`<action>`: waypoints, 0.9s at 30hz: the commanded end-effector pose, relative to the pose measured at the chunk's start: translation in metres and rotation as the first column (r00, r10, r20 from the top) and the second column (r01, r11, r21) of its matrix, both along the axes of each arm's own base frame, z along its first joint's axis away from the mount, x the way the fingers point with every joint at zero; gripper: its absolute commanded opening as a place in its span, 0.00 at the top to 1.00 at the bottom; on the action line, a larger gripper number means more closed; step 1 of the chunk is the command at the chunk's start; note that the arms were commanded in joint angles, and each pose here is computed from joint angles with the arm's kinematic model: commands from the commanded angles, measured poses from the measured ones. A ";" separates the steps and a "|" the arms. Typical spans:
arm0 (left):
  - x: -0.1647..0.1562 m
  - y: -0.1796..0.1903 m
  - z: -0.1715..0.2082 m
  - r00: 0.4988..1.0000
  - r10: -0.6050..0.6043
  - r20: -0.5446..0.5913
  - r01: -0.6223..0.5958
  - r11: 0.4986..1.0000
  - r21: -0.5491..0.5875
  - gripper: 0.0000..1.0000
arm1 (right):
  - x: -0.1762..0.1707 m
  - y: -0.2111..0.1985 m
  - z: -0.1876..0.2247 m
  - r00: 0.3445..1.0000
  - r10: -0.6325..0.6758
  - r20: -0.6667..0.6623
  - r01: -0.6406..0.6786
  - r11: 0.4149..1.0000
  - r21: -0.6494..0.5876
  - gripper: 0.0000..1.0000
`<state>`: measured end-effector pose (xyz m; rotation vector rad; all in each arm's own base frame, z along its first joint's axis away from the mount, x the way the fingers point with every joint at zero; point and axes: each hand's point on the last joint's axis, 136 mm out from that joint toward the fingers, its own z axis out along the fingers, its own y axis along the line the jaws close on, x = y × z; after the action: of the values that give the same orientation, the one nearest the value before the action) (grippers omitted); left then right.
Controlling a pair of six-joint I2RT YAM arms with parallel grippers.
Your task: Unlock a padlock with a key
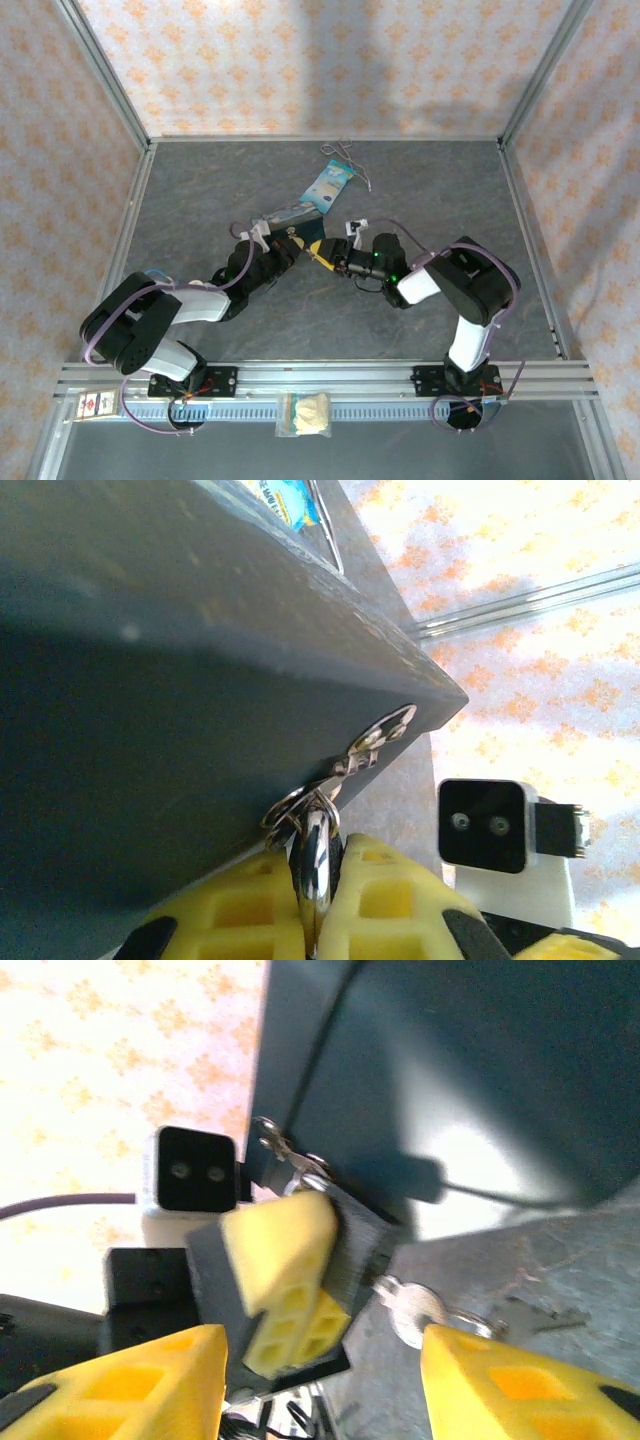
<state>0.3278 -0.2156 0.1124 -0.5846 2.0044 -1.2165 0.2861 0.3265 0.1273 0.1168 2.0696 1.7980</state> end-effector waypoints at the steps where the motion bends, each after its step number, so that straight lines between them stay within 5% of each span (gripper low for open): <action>1: 0.010 -0.006 0.030 0.996 0.025 0.087 -0.019 0.997 -0.075 1.00 | 0.010 0.000 0.016 0.999 -0.049 0.024 0.047 0.995 0.086 0.50; 19: 0.010 -0.006 0.038 0.994 0.032 0.101 -0.023 0.996 -0.090 1.00 | 0.010 0.002 -0.006 0.997 -0.073 -0.018 0.074 0.997 0.029 0.51; 27: 0.007 -0.007 0.039 0.994 0.030 0.102 -0.020 0.995 -0.097 1.00 | 0.009 0.011 -0.001 0.998 -0.049 -0.025 0.051 0.995 0.091 0.65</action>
<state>0.3294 -0.2169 0.1180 -0.6116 1.9720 -1.2369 0.2920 0.3321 0.1081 0.2460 2.0673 1.8164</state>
